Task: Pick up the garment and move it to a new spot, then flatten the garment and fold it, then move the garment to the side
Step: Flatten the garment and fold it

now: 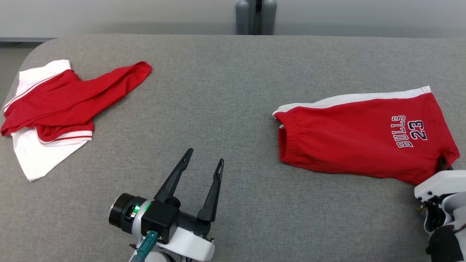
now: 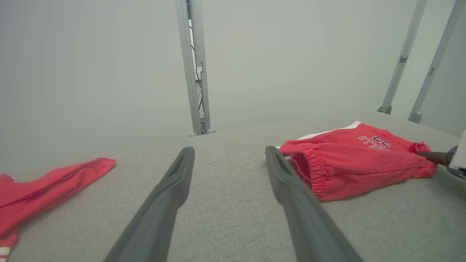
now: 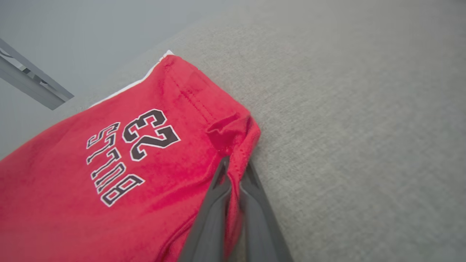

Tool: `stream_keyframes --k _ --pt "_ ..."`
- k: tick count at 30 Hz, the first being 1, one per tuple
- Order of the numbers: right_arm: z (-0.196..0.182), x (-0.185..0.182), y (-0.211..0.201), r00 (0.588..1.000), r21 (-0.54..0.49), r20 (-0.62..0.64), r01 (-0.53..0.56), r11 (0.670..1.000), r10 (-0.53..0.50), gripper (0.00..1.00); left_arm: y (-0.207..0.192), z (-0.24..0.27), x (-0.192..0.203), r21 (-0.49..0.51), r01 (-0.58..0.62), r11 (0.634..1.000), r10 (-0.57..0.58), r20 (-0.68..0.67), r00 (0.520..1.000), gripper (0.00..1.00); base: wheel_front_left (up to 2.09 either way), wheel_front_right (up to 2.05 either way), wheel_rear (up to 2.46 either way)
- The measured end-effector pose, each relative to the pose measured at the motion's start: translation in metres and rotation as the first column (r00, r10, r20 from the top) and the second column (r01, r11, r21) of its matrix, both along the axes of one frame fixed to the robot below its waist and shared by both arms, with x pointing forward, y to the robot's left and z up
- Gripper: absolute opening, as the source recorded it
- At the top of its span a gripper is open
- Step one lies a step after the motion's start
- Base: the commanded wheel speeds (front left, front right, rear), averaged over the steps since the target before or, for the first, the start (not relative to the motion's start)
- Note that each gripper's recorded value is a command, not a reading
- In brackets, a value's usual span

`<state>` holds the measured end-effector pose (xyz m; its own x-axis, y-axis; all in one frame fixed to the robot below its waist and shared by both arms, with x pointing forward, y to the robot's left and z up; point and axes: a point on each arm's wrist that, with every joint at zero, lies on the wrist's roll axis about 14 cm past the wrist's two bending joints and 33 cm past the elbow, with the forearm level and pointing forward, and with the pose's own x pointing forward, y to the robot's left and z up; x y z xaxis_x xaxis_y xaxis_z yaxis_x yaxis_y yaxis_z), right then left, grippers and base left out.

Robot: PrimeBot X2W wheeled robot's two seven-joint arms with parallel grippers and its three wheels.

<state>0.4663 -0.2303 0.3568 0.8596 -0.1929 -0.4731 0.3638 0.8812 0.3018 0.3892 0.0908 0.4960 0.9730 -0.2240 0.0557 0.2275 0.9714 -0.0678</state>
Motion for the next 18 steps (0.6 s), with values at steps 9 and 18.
stream_keyframes --k 9,18 --pt "0.025 -0.014 -0.019 0.994 -0.022 0.101 0.054 0.998 -0.051 0.0 -0.012 0.01 -0.005 -0.012 0.036 0.999 -0.036 0.028 0.999 1.0 0.0 0.0 0.0" --pt "0.091 0.013 0.023 0.939 -0.066 0.326 -0.095 0.993 0.111 0.0 -0.009 0.015 -0.016 -0.021 0.021 1.0 -0.02 0.035 0.999 1.0 0.0 0.0 0.0"
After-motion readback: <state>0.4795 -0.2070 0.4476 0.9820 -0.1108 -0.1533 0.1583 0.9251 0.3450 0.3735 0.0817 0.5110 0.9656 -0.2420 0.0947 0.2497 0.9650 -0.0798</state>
